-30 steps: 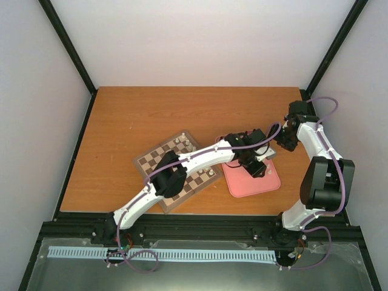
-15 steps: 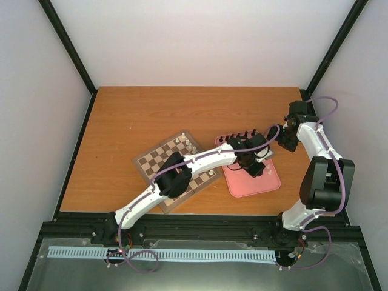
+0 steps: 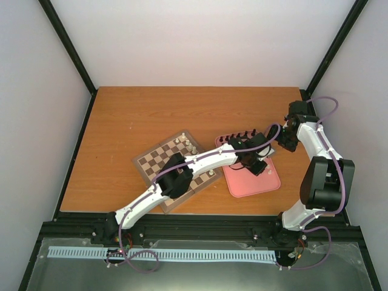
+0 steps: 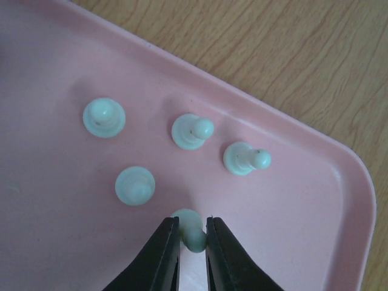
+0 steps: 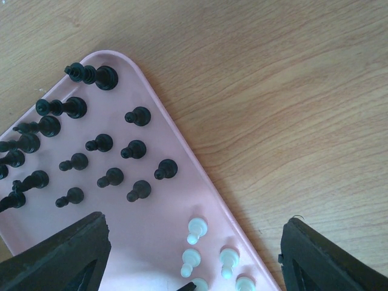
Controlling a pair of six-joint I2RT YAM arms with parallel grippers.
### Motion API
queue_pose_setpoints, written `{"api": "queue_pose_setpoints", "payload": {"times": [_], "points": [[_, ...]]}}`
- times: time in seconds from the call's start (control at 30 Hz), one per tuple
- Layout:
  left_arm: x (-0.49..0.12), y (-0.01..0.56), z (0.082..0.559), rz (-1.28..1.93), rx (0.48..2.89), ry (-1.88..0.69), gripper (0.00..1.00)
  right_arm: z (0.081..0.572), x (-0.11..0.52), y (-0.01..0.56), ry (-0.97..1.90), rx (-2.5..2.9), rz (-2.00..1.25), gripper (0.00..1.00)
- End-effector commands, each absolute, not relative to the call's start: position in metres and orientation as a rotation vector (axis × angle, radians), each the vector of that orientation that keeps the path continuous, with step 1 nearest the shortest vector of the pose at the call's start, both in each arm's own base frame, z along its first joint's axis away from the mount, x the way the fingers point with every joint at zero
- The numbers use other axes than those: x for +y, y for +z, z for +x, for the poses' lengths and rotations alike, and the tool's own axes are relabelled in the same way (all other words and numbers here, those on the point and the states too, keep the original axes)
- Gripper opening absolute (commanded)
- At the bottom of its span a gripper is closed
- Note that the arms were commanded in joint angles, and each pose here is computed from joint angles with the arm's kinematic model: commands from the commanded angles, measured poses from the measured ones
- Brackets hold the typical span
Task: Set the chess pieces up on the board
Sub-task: Pick up the chess piece from the storage box, then place the chess piece on the chessboard.
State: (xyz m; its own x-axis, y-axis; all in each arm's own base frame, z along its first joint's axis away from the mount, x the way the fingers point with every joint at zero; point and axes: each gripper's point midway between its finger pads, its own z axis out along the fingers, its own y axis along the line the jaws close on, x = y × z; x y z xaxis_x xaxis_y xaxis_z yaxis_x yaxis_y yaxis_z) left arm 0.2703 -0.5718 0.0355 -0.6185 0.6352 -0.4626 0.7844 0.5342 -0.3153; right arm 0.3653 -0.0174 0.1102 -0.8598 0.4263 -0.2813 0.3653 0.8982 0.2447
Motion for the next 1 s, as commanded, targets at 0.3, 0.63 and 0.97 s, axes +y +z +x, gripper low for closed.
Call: {"api": "queue_pose_setpoints", "payload": {"times": [0.3, 0.63, 0.97], "points": [[-0.567, 0.042, 0.269, 1.208, 2.469, -0.673, 0.01, 0.369, -0.019, 0.105, 0.273, 2.746, 0.587, 0.77], [-0.515, 0.093, 0.278, 1.185, 2.449, -0.541, 0.01, 0.377, -0.019, 0.118, 0.282, 2.705, 0.594, 0.77], [-0.451, 0.174, 0.304, 1.084, 2.382, -0.42, 0.01, 0.383, -0.016, 0.125, 0.322, 2.672, 0.609, 0.77]]}}
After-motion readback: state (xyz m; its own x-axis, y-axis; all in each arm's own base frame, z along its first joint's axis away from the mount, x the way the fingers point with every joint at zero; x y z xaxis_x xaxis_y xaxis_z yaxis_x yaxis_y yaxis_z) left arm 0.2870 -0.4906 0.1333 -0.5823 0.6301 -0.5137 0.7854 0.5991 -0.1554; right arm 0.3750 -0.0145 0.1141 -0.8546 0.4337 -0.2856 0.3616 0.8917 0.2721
